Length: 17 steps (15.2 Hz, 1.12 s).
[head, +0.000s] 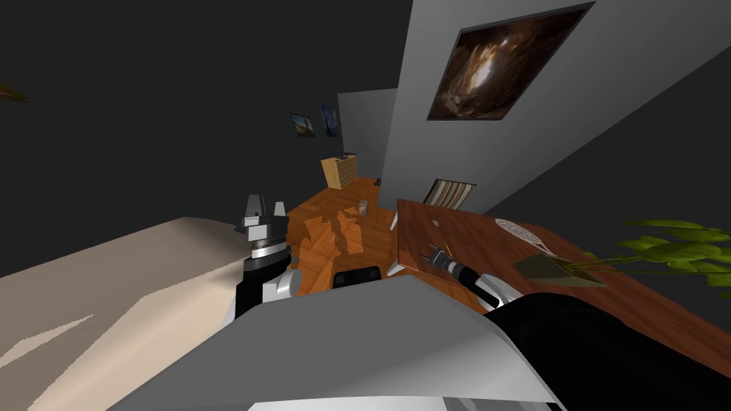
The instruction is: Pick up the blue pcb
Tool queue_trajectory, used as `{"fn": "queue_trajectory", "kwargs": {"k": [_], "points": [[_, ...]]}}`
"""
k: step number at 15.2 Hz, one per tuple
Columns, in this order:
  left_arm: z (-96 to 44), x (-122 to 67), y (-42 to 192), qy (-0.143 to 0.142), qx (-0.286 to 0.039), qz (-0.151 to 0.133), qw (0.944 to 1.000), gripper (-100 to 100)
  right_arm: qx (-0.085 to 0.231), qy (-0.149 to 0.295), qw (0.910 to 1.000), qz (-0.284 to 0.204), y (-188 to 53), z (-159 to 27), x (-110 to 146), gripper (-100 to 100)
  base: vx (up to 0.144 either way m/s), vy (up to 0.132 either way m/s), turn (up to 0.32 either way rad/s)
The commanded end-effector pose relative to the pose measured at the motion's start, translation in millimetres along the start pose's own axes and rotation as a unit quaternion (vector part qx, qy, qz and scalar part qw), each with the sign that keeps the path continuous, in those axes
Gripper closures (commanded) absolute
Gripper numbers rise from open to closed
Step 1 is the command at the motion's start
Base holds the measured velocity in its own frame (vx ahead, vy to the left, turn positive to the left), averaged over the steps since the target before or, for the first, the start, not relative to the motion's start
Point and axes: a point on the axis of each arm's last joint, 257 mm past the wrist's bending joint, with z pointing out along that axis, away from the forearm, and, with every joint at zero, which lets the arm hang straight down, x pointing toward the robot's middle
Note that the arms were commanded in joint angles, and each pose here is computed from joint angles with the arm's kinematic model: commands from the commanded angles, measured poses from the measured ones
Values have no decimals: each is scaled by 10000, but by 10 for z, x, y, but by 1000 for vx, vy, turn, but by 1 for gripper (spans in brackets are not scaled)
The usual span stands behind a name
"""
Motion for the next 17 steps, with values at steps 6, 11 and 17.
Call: {"fn": "queue_trajectory", "kwargs": {"k": [6, 11, 17], "points": [[0, 0, 0, 0, 0, 0, 10000, 0, -239, 398, 9954, -839, 101, -39, 327, -100, 42, -8, -9], [0, 0, 0, 0, 0, 0, 10000, 0, -535, 713, 9854, -1453, 276, -89, 612, -100, 53, -26, -12], [0, 0, 0, 0, 0, 0, 10000, 0, -1022, 1011, 9735, -1782, 776, -188, 940, -100, 54, -41, -8]]}}
